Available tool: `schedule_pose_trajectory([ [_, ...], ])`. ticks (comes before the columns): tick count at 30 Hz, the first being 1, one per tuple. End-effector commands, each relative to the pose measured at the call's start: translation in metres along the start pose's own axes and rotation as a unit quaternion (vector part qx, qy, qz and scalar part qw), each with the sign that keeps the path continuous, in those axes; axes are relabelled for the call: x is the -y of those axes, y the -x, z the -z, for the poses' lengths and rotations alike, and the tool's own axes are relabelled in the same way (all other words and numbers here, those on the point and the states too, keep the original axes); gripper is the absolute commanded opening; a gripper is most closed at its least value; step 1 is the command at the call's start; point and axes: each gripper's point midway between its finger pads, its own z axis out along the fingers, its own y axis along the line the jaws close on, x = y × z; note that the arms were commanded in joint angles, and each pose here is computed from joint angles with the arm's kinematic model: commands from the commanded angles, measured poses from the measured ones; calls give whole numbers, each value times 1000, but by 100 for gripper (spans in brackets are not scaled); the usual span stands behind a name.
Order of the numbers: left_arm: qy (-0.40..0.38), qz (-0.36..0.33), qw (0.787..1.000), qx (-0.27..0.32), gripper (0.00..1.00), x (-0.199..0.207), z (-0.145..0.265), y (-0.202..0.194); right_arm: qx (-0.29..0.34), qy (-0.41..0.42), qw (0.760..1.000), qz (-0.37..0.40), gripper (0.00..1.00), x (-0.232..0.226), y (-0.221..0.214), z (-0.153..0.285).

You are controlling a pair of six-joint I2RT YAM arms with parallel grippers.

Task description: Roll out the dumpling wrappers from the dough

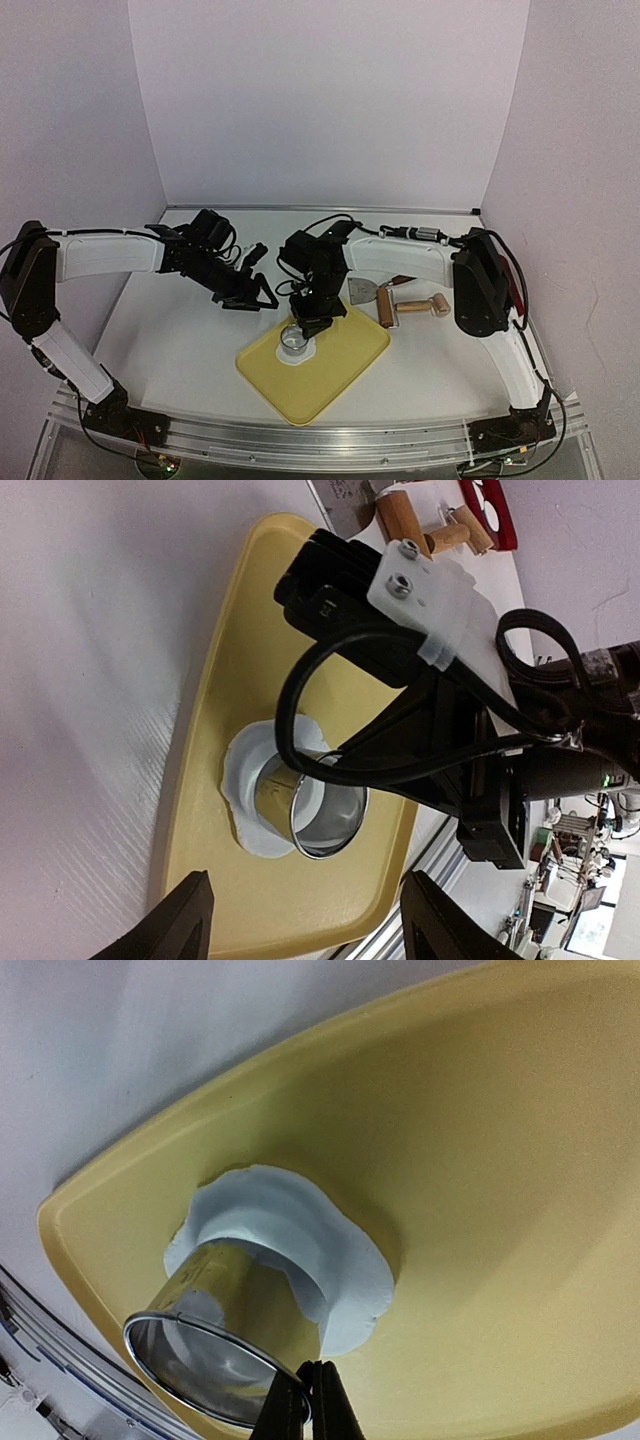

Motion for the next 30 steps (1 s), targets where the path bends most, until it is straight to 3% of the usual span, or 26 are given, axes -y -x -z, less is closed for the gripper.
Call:
schedule_pose_trajectory([
  [1,-44,-31,999,-7,65,14,2,0,-7,-2,1000,-12,0,-4,2,10],
  [7,-75,-37,996,-29,63,19,-7,-3,-31,-28,999,-21,0,4,-6,2],
  [12,-96,-43,994,-40,56,23,-13,-3,-48,-40,998,-18,0,7,-11,-2],
  [30,-141,-25,986,-88,53,21,-46,-13,-104,-66,992,-21,0,25,-27,-38],
])
